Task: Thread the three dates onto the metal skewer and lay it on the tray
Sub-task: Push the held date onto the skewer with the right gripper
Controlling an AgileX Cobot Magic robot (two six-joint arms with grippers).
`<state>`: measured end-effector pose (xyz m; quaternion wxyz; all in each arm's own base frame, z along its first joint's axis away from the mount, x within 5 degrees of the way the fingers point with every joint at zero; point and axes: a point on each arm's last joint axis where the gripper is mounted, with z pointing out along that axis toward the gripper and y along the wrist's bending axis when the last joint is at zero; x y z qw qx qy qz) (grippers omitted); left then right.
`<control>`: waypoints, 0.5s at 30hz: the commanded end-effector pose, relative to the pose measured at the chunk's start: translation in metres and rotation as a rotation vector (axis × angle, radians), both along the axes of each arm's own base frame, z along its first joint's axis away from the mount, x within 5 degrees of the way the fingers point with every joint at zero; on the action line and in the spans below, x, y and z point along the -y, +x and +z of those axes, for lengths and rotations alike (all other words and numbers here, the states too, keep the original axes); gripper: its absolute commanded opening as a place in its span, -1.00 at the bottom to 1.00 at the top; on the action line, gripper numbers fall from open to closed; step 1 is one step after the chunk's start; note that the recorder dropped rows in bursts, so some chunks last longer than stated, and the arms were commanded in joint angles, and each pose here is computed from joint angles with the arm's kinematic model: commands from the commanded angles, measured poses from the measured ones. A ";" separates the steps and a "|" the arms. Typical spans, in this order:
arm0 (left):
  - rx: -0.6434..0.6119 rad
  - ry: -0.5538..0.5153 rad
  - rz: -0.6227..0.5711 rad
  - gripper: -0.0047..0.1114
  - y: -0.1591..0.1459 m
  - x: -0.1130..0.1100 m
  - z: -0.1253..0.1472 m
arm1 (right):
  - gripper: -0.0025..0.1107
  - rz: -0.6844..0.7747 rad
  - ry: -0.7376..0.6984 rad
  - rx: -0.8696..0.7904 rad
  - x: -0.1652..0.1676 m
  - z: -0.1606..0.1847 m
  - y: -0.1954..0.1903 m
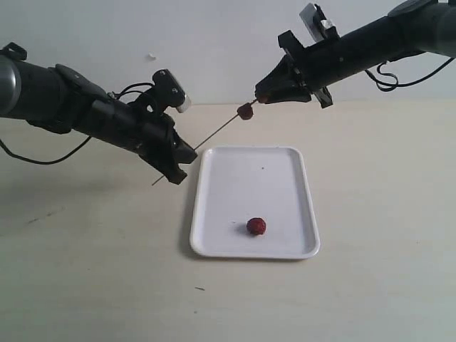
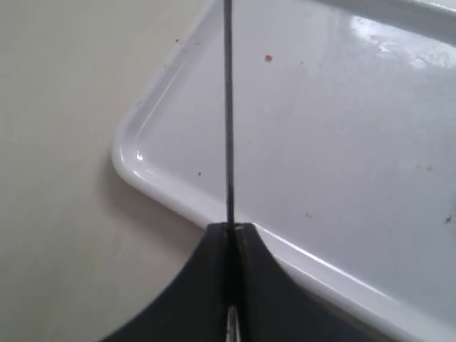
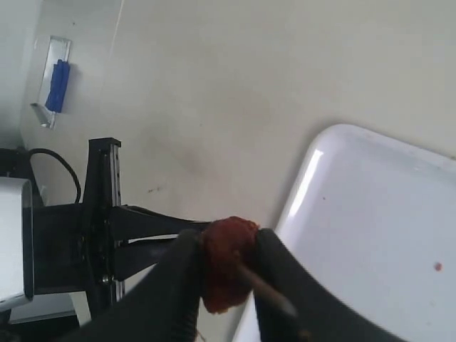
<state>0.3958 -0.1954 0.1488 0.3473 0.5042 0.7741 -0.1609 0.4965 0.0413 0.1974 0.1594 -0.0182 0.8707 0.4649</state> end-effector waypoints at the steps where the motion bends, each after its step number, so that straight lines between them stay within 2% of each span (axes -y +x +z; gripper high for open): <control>1: 0.002 -0.041 0.025 -0.92 0.001 0.004 0.007 | -0.50 0.009 0.001 0.014 -0.003 0.003 -0.001; 5: -0.004 -0.058 0.038 -0.92 0.001 0.004 0.008 | -0.46 0.008 0.001 0.014 -0.003 0.003 -0.001; 11: 0.003 -0.054 0.047 -0.92 0.002 0.004 0.008 | 0.02 0.008 0.001 0.014 -0.003 0.003 -0.001; 15: 0.012 -0.049 0.074 -0.92 0.004 0.002 0.008 | 0.11 0.003 0.001 0.020 0.000 0.006 -0.001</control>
